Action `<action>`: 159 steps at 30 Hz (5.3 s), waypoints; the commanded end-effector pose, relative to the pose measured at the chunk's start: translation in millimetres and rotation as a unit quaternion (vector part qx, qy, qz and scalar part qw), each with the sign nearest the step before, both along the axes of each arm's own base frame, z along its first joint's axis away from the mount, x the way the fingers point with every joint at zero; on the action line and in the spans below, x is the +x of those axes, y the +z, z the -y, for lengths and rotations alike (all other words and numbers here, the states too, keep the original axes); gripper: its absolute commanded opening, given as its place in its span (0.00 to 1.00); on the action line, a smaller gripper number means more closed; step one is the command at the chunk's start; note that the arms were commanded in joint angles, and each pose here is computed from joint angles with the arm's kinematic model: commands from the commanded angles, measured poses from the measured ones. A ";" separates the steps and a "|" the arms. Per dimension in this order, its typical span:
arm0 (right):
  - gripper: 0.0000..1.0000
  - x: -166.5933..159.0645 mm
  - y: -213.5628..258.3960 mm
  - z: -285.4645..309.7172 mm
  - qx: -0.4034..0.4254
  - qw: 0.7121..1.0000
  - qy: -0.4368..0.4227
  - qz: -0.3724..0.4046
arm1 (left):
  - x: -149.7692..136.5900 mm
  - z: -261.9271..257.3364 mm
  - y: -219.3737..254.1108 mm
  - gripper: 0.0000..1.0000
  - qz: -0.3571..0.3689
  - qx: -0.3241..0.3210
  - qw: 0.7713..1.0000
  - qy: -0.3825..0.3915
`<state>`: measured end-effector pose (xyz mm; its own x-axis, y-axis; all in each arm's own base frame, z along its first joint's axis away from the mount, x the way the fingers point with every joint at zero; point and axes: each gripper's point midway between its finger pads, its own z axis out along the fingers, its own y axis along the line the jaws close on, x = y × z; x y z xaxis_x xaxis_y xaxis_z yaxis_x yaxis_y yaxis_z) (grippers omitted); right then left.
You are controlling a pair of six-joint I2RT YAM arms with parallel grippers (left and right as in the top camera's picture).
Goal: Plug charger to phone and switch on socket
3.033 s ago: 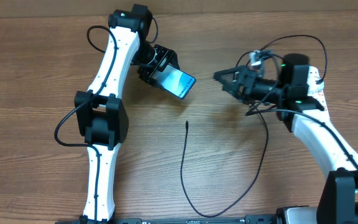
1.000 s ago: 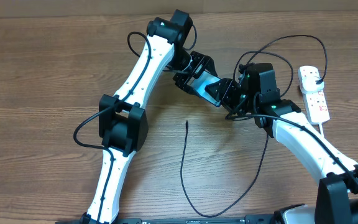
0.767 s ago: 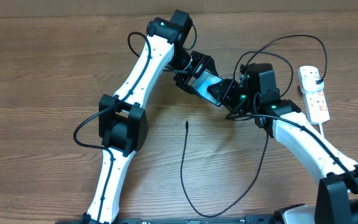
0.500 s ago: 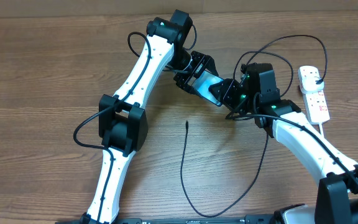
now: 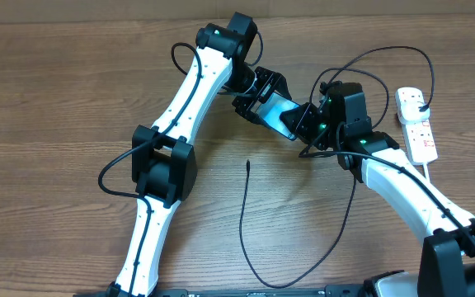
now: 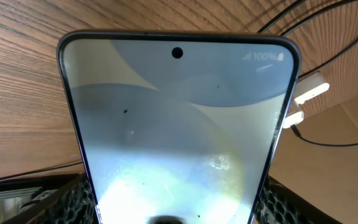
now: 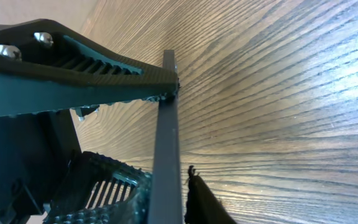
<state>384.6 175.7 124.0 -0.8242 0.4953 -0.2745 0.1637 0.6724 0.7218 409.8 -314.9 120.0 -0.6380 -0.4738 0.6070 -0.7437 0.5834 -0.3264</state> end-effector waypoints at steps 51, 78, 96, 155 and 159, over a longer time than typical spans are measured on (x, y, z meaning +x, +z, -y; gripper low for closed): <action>0.04 10.9 7.9 -1.4 -0.001 1.000 -0.003 0.022 | 40.0 -32.3 -0.3 1.00 0.074 0.031 0.997 0.024; 0.04 58.1 111.0 -11.6 0.443 0.859 -0.226 -0.120 | 101.2 -107.1 160.5 0.96 0.325 -0.088 0.941 0.031; 0.04 54.0 153.1 -25.5 0.512 0.834 -0.171 -0.112 | 84.1 -50.6 141.0 1.00 0.334 -0.017 0.942 -0.001; 0.04 57.8 175.1 -24.8 0.548 0.814 -0.173 -0.085 | 81.7 -26.8 142.6 0.77 0.289 -0.015 0.955 0.067; 0.04 57.9 175.1 -24.8 0.548 0.814 -0.173 -0.085 | 83.1 -24.6 145.2 0.77 0.294 -0.021 0.953 0.066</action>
